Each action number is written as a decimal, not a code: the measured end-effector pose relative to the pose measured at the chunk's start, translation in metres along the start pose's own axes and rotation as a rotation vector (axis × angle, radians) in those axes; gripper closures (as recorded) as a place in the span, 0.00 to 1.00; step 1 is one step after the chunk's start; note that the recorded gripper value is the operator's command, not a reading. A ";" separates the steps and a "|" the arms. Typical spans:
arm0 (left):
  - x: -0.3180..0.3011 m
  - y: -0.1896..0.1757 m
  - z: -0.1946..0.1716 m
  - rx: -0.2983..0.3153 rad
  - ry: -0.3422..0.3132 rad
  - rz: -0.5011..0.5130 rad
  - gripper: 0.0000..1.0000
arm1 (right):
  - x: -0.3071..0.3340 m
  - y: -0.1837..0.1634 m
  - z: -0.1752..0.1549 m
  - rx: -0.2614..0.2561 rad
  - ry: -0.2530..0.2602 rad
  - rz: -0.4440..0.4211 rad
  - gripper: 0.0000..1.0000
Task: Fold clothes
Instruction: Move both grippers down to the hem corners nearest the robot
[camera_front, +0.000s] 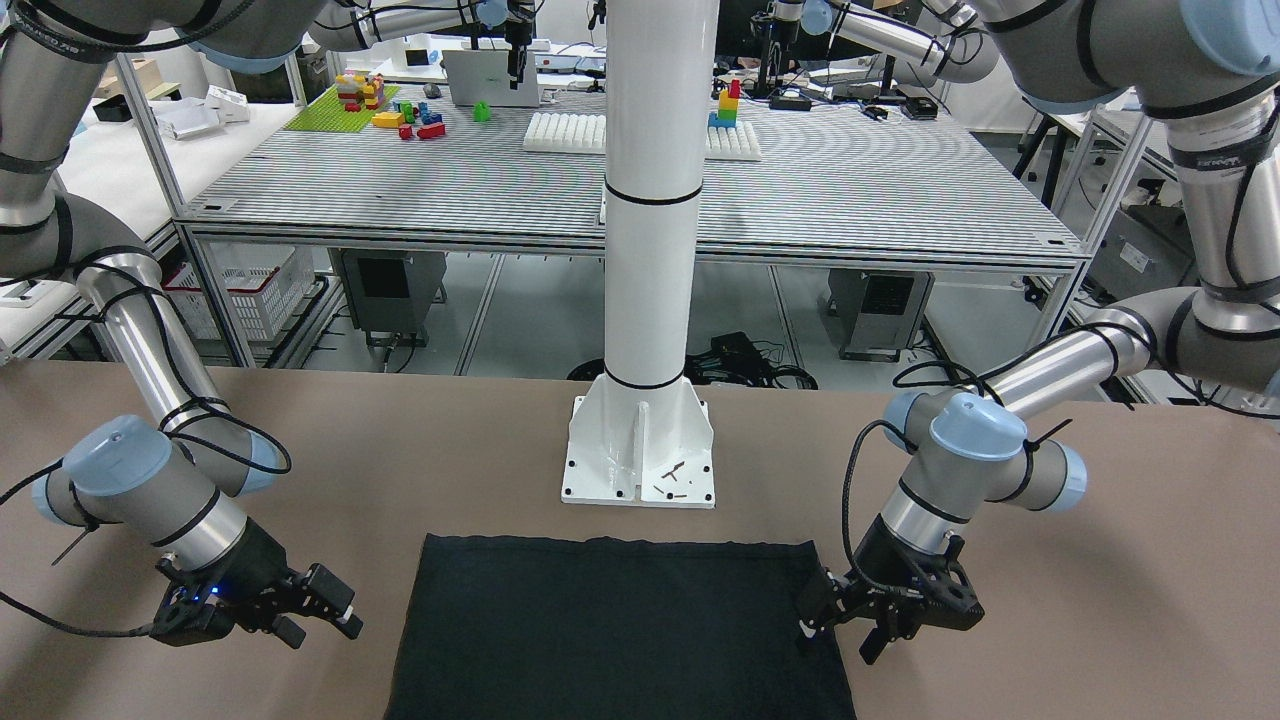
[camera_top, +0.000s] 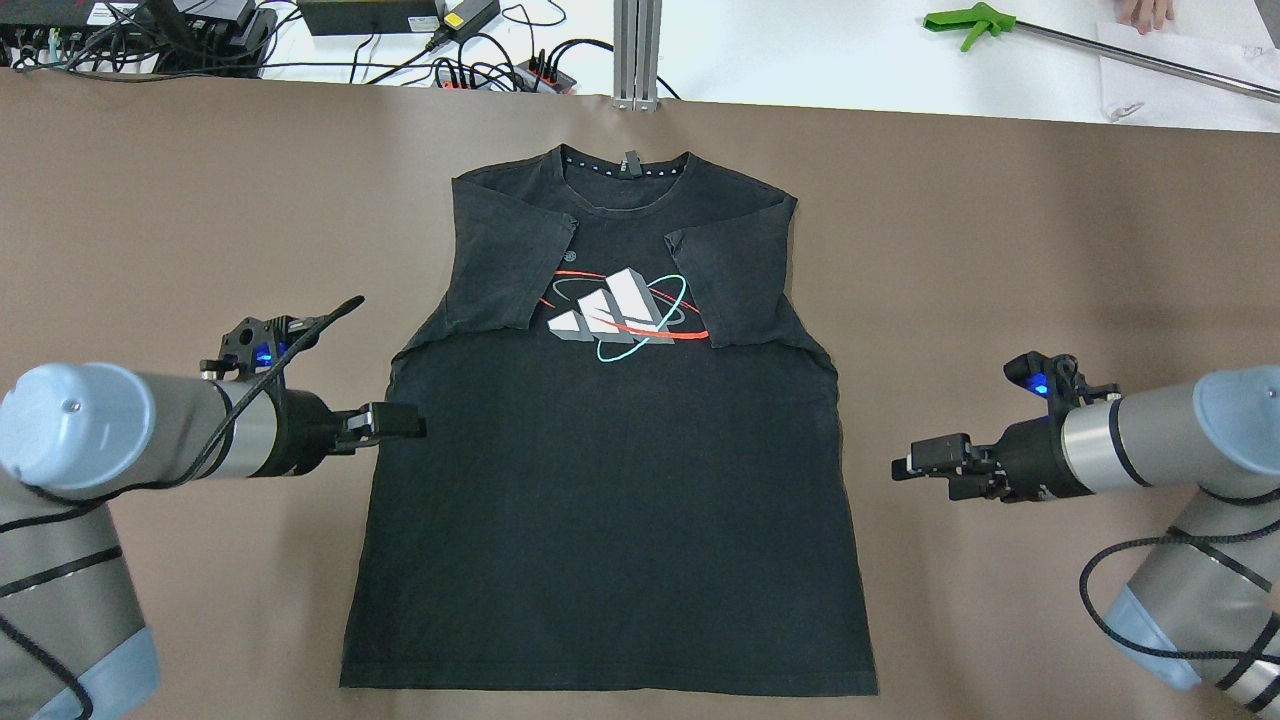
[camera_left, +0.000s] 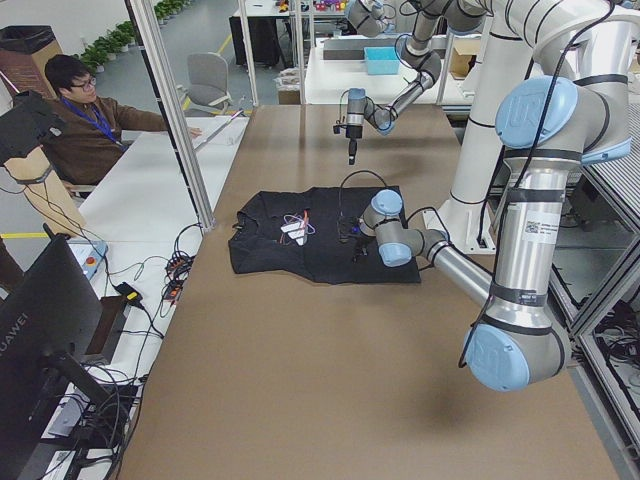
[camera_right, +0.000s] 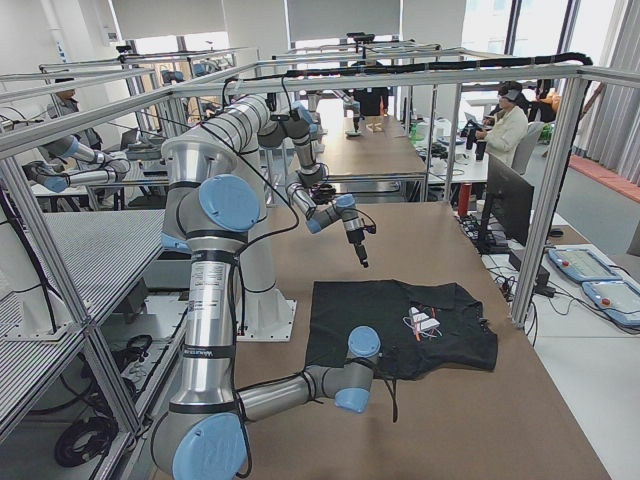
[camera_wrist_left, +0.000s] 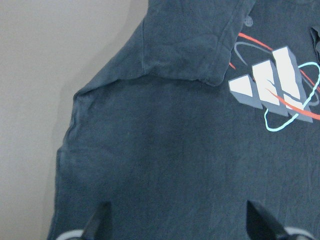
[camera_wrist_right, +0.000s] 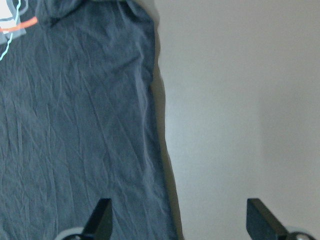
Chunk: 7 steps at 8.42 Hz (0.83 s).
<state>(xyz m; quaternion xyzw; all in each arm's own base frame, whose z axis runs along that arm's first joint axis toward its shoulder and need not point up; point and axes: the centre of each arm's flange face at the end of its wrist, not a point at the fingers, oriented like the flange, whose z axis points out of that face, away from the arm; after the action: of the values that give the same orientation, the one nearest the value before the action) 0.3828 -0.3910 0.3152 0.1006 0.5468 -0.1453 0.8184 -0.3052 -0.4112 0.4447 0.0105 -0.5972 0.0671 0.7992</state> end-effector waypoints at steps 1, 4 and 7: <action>-0.006 0.024 -0.006 -0.004 0.005 0.009 0.05 | 0.002 0.024 0.010 -0.037 -0.011 0.003 0.06; -0.004 0.062 0.002 0.005 -0.032 0.023 0.05 | -0.007 0.089 0.056 -0.124 -0.005 -0.034 0.06; -0.008 0.065 0.004 0.011 -0.051 0.022 0.05 | -0.007 0.145 0.096 -0.152 0.023 -0.075 0.07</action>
<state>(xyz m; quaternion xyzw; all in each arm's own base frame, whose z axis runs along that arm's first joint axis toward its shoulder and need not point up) 0.4065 -0.3306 0.3246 0.1074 0.5239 -0.1420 0.8330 -0.4158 -0.2771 0.4560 -0.0284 -0.5905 -0.0084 0.8065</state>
